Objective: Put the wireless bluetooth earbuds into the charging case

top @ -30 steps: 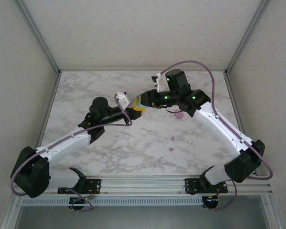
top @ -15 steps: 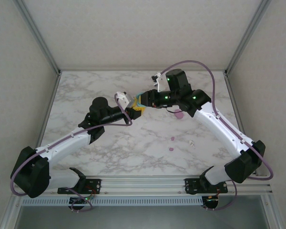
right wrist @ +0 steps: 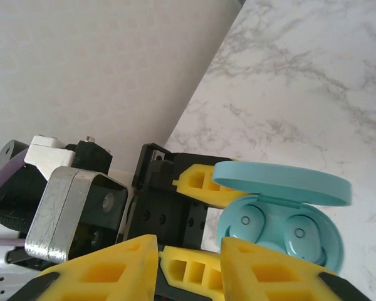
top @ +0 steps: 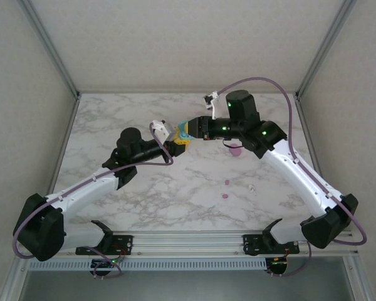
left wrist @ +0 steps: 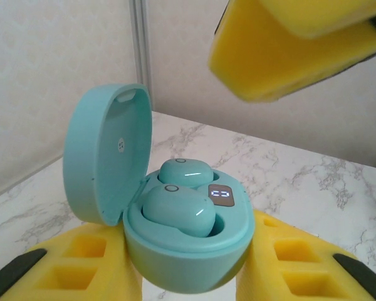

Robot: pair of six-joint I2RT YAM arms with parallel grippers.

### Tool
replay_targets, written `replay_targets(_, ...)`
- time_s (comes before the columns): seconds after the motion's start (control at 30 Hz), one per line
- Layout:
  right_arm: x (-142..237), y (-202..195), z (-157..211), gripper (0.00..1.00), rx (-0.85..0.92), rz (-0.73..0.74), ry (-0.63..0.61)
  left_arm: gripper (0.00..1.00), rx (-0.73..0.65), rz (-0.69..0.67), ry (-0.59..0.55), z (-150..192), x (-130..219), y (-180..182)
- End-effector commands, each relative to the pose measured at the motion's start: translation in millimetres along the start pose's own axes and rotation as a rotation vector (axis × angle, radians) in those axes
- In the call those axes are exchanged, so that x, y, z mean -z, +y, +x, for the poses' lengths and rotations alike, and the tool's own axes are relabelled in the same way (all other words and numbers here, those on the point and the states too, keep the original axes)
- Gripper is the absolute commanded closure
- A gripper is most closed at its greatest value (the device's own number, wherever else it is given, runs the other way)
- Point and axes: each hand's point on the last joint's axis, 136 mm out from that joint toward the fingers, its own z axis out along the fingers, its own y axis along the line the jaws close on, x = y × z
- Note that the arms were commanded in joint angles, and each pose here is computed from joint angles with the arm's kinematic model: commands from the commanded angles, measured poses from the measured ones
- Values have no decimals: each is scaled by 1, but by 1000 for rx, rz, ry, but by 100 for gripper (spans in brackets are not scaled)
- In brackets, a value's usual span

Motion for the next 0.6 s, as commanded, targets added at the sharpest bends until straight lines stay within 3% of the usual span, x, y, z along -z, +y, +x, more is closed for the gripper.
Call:
replay_targets(0.0, 19, -4, -22, 66, 78, 68, -130, 81, -39, 7, -61, -22, 4, -7)
replay_targets(0.2, 20, -42, -40, 63, 1, 222, -147, 81, -33, 36, -47, -21, 5, -12)
replay_targets(0.57, -10, -48, -49, 54, -48, 186, -49, 80, -47, 69, -42, -28, 12, -21)
